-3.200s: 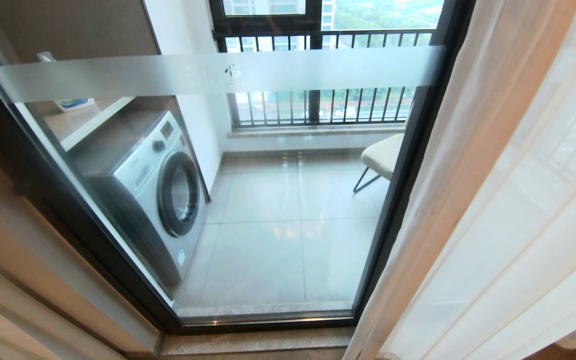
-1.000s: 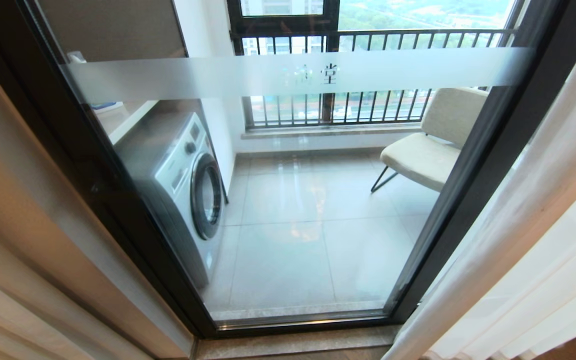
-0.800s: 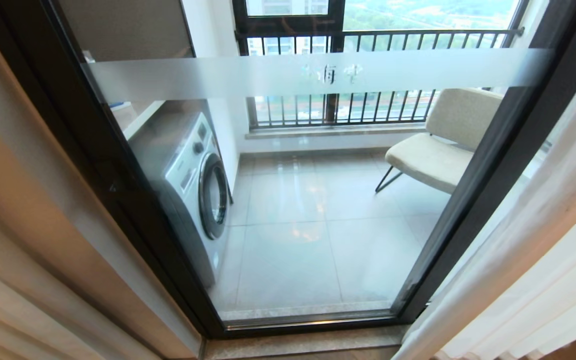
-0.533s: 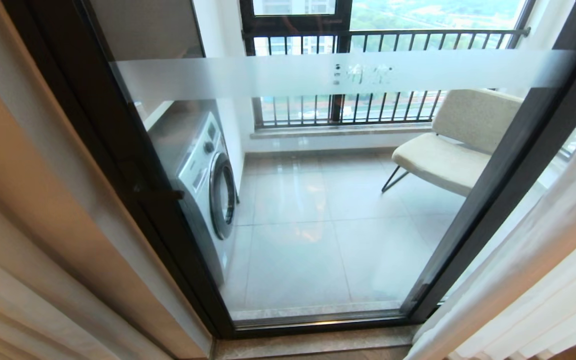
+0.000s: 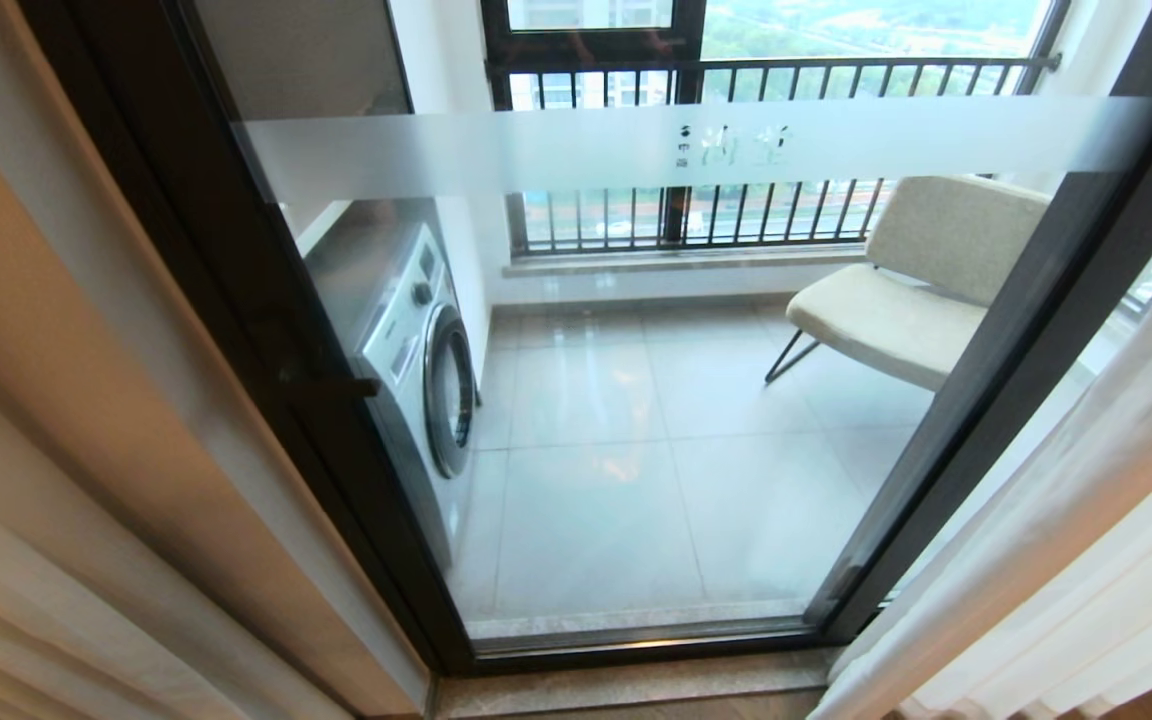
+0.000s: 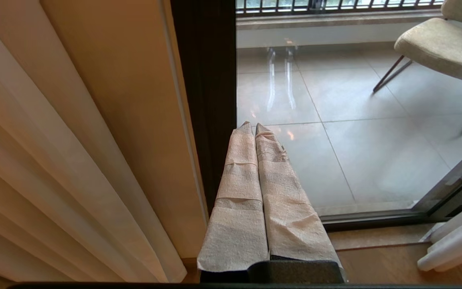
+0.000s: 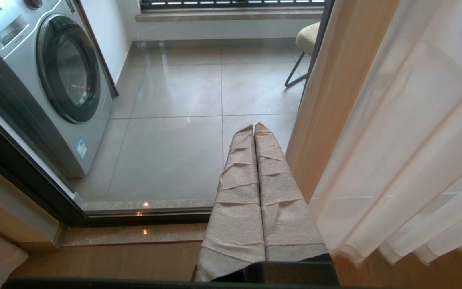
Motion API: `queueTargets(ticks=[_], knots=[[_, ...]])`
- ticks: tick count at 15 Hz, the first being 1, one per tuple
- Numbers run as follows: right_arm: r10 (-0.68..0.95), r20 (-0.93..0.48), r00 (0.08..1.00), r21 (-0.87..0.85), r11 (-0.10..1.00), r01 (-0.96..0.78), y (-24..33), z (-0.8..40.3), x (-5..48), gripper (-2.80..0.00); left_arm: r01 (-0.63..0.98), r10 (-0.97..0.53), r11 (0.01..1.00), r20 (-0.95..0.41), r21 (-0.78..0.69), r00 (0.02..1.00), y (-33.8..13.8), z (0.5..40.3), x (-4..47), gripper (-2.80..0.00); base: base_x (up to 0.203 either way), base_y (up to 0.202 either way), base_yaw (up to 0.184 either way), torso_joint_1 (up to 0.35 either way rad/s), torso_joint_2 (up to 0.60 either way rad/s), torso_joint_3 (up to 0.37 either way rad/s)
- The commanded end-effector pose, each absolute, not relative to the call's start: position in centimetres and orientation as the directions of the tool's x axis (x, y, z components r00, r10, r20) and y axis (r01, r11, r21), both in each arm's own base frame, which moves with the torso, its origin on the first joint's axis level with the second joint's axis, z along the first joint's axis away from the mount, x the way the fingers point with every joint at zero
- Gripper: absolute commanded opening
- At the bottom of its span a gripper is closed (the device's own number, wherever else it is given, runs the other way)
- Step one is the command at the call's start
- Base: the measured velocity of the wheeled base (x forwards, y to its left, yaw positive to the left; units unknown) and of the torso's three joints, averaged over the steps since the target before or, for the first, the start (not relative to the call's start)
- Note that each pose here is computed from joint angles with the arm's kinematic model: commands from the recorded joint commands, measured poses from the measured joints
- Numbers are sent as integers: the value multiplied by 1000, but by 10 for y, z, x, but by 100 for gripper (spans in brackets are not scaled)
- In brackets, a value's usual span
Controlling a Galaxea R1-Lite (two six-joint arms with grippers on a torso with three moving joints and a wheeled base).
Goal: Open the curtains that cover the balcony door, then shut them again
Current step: Close the inner curtains on both sides
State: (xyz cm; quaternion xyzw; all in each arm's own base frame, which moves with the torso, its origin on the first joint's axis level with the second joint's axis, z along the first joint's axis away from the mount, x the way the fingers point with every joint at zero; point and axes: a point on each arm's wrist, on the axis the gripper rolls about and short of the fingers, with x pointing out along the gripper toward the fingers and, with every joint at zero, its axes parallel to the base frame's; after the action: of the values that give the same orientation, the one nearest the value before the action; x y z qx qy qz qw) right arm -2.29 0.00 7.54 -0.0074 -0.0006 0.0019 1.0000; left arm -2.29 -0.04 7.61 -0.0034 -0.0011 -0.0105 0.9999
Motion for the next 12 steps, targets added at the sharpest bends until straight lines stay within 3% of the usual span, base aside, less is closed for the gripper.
queueTargets(ticks=[1,12], knots=[[5,0,1000,-15,1000,-5,0,75,-23,-280,21,-21,1000,3,-7,1000,0,76,-23,-280,0,0,0,0,0,0],[5,0,1000,-15,1000,-5,0,75,-23,-280,23,-23,1000,3,-5,1000,0,76,-23,-280,0,0,0,0,0,0]])
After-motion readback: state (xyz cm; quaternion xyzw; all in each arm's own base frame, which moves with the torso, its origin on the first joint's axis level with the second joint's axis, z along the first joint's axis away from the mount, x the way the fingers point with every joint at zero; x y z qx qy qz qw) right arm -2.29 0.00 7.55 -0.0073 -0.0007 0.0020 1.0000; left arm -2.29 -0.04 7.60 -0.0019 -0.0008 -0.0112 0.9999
